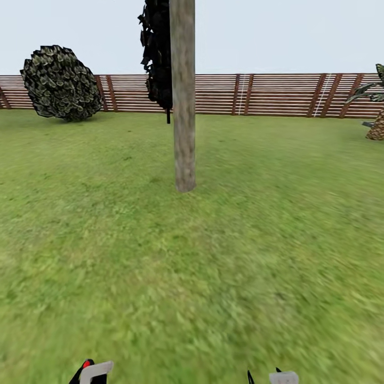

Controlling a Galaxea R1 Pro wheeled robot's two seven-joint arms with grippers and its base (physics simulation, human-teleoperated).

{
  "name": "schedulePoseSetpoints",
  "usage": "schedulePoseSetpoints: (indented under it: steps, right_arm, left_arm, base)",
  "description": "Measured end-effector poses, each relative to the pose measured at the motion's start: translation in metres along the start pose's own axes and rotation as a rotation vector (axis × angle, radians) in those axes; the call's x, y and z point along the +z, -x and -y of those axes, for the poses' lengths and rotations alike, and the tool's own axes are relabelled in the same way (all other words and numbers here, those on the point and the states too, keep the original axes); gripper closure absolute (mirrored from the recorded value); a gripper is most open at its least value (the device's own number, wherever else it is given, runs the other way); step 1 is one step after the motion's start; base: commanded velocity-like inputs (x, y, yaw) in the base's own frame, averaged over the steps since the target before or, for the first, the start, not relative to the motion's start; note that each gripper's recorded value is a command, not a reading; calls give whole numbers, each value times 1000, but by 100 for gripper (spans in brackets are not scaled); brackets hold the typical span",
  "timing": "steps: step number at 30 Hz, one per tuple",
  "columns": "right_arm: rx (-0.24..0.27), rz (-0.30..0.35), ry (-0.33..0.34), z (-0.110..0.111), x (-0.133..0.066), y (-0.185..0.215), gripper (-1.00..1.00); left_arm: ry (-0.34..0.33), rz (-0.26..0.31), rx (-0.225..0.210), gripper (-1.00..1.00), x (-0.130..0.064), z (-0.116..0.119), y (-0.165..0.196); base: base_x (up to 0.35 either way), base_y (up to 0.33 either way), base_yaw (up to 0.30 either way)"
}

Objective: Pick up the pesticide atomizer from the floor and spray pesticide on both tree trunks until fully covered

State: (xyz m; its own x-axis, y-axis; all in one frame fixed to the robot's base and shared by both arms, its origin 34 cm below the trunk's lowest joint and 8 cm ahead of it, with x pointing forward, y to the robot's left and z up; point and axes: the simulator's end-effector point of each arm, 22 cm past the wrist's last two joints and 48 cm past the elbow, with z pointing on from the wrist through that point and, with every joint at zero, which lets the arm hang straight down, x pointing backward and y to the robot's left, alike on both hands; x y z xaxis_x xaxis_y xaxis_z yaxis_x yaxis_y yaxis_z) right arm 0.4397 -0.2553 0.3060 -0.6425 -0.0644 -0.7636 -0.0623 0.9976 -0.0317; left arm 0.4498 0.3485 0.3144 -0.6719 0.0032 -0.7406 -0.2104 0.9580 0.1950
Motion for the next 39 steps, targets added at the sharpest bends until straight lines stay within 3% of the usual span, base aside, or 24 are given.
schedulePoseSetpoints:
  steps: [39]
  right_arm:
    - [0,0,0,0,0,0,-100]
  left_arm:
    - [0,0,0,100,0,0,0]
  base:
    - [338,0,0]
